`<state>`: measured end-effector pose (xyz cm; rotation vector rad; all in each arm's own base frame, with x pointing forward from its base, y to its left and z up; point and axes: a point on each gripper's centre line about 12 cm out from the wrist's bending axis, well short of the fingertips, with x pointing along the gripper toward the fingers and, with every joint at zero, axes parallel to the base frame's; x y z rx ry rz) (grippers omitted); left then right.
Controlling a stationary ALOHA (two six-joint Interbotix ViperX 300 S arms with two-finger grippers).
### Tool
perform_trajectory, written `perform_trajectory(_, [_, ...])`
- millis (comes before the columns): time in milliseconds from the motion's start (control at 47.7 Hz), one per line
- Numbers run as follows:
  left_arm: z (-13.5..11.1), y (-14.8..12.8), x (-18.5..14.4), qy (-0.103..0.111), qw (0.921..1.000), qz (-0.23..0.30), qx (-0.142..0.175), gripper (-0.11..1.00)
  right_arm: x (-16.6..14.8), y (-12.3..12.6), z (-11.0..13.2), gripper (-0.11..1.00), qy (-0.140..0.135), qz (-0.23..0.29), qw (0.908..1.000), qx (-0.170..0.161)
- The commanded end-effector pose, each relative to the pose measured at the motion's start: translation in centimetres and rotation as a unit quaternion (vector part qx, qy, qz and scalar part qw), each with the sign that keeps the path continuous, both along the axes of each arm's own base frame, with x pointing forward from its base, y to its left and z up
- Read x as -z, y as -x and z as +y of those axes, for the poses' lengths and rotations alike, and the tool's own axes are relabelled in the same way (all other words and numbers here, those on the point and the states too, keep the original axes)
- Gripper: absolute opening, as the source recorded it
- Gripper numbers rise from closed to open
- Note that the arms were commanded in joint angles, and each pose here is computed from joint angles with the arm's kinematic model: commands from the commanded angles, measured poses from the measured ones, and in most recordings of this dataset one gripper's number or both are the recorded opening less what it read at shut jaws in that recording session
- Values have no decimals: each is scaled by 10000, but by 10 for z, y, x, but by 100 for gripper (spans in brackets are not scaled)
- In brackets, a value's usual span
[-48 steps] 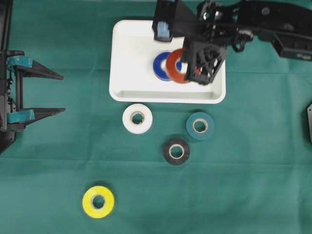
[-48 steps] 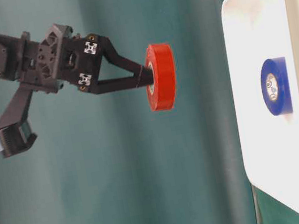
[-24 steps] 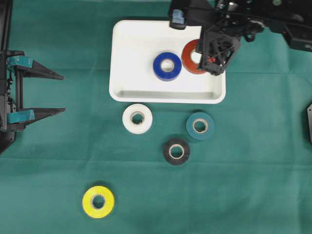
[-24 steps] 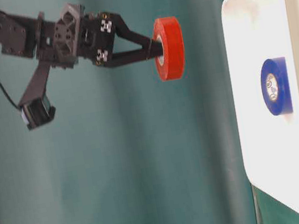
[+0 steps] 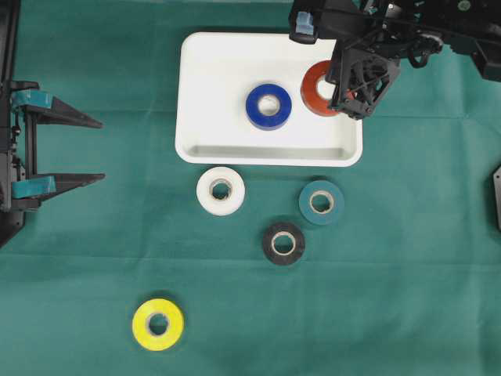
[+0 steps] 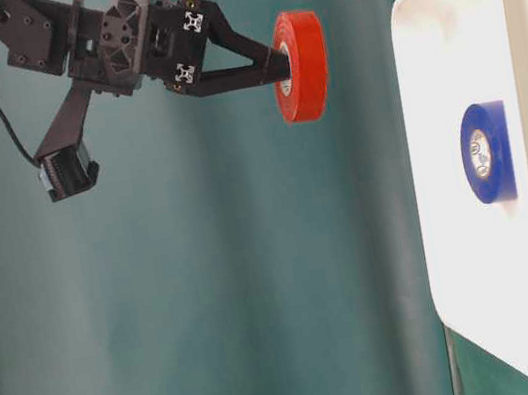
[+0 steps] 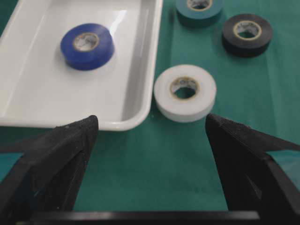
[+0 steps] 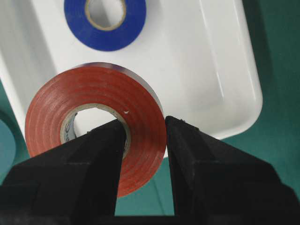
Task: Pick up the tape from a random location and place it into the white case.
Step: 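Lower the red-orange tape into the tray right of the blue tape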
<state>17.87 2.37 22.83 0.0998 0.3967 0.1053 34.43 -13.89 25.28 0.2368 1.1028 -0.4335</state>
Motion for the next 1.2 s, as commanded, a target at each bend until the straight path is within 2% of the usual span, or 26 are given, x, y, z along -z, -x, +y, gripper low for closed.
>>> perform_trajectory(0, [0, -3, -6, -4, 10000, -85, 6, 93, -13, 1, 0, 29, 85, -197, 9998, -13])
perform_trajectory(1174, [0, -2, -6, -5, 10000, -92, 6, 93, -5, 1, 0, 29, 111, -259, 9996, -34])
